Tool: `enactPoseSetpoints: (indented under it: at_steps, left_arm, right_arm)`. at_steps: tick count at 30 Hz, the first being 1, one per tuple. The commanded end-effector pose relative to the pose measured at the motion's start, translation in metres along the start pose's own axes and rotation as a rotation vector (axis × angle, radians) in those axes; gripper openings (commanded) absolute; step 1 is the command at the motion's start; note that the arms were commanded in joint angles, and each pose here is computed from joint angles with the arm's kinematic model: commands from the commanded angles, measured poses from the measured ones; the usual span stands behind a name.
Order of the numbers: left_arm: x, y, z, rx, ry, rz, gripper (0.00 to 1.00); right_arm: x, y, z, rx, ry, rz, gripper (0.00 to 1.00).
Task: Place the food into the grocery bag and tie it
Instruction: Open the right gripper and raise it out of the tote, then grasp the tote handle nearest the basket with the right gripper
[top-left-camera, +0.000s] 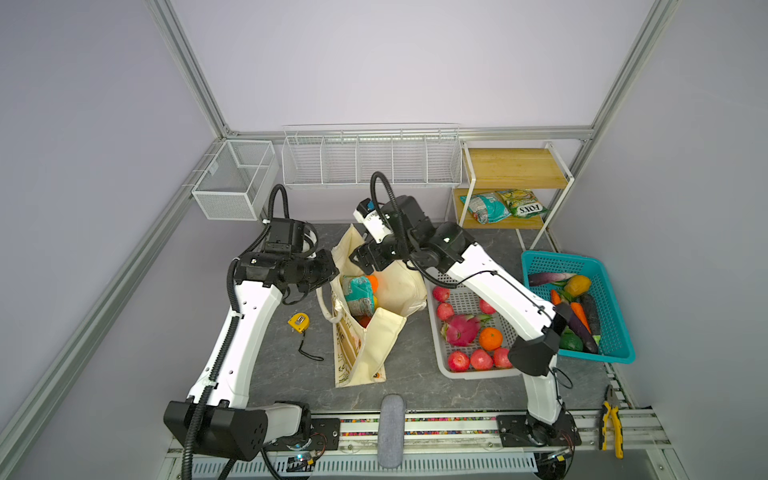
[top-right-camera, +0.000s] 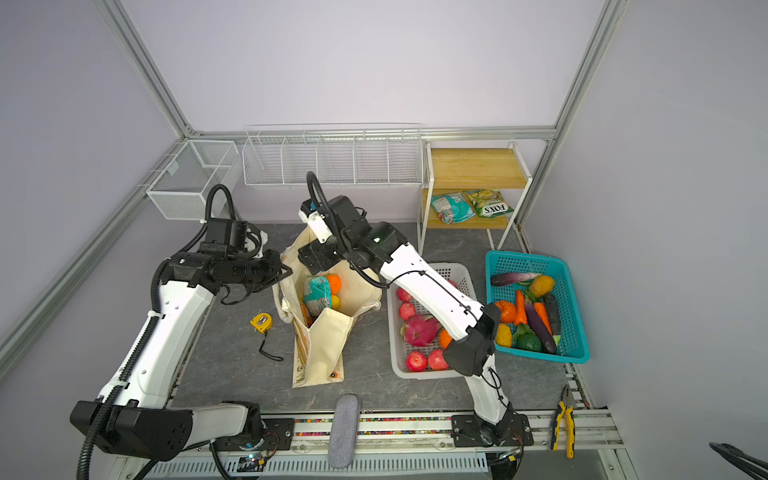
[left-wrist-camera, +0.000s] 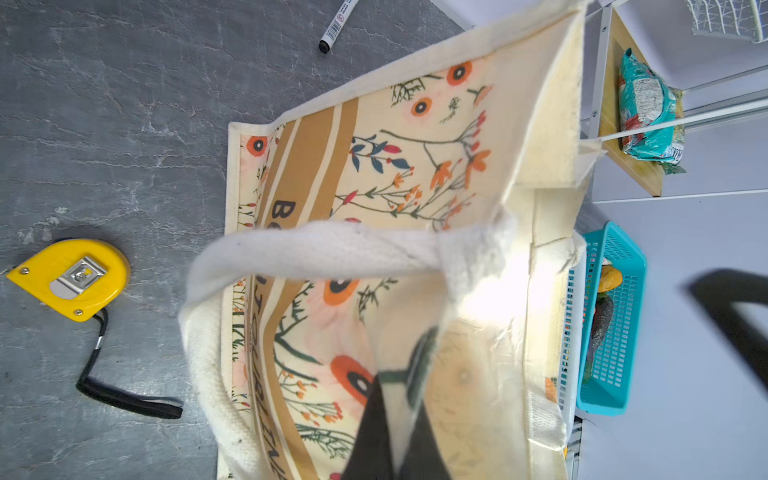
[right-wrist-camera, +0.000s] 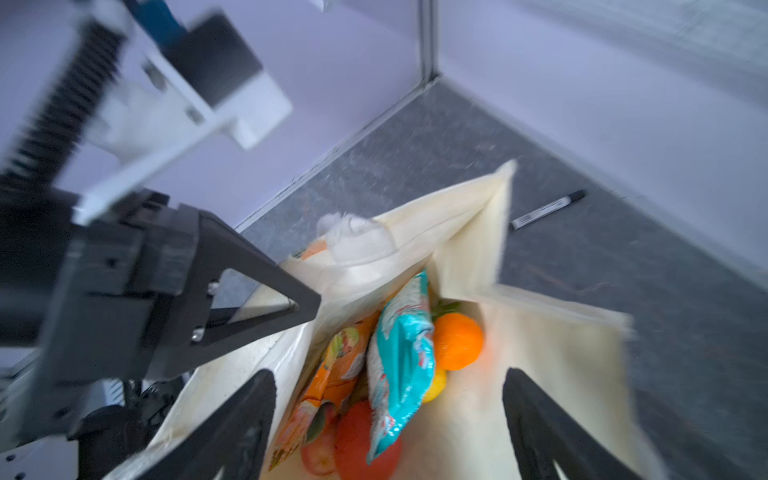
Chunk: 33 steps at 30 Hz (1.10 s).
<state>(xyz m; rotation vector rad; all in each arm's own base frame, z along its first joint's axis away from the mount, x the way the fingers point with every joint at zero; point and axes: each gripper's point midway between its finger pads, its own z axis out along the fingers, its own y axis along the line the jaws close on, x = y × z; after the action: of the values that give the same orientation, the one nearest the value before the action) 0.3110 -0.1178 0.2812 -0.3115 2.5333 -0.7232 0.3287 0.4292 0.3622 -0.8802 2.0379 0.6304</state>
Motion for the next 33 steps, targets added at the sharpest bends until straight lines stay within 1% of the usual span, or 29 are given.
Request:
enactPoseSetpoints:
  at_steps: [1,3,5,8,12,15,19,21,22,23,24,25,26,27,30,33]
  left_arm:
    - [-0.004,-0.011,-0.012,0.041,-0.047,0.026,0.0]
    - [-0.001,-0.008,-0.013,0.036,-0.045,0.021,0.0]
    - [0.002,-0.006,-0.013,0.03,-0.043,0.016,0.0]
    - [0.005,-0.004,-0.014,0.027,-0.041,0.008,0.0]
    - [0.008,-0.003,-0.013,0.026,-0.036,0.001,0.0]
    - [0.009,-0.002,-0.015,0.024,-0.036,0.0,0.0]
    - [0.011,0.0,-0.017,0.02,-0.038,0.0,0.0]
    - [0.012,0.001,-0.017,0.018,-0.039,-0.001,0.0]
    - [0.013,0.001,-0.017,0.017,-0.039,-0.002,0.0]
    - [0.013,0.001,-0.018,0.016,-0.04,-0.002,0.0]
    - [0.013,0.001,-0.018,0.017,-0.041,-0.001,0.0]
    - [0.013,0.001,-0.019,0.019,-0.043,0.0,0.0]
    - [0.012,0.0,-0.019,0.018,-0.047,0.001,0.0]
    - [0.011,-0.001,-0.021,0.019,-0.052,0.004,0.0]
    - [0.005,-0.005,-0.026,0.02,-0.069,0.015,0.0]
    - [-0.004,-0.013,-0.036,0.024,-0.095,0.034,0.0]
  right_arm:
    - [-0.019,-0.048,-0.056,0.192,-0.067,-0.049,0.88]
    - [-0.009,-0.065,-0.064,0.221,-0.047,-0.015,0.88]
    - [0.012,-0.077,-0.064,0.224,0.002,0.039,0.88]
    - [0.059,-0.087,-0.053,0.208,0.112,0.142,0.89]
    - [0.123,-0.08,-0.028,0.131,0.279,0.273,0.95]
    - [0.15,-0.07,-0.015,0.078,0.357,0.341,1.0]
    - [0.172,-0.071,-0.003,0.085,0.416,0.382,0.92]
    - [0.176,-0.07,0.002,0.072,0.424,0.39,0.83]
    - [0.174,-0.069,0.004,0.058,0.42,0.394,0.74]
    - [0.17,-0.067,0.006,0.043,0.411,0.397,0.62]
    - [0.165,-0.064,0.006,0.029,0.402,0.397,0.48]
    - [0.159,-0.063,0.006,0.024,0.391,0.396,0.29]
    - [0.152,-0.062,0.004,0.021,0.382,0.392,0.14]
    - [0.146,-0.061,0.001,0.023,0.376,0.385,0.07]
    - [0.126,-0.063,-0.018,0.09,0.381,0.365,0.07]
    - [0.103,-0.065,-0.041,0.182,0.368,0.305,0.07]
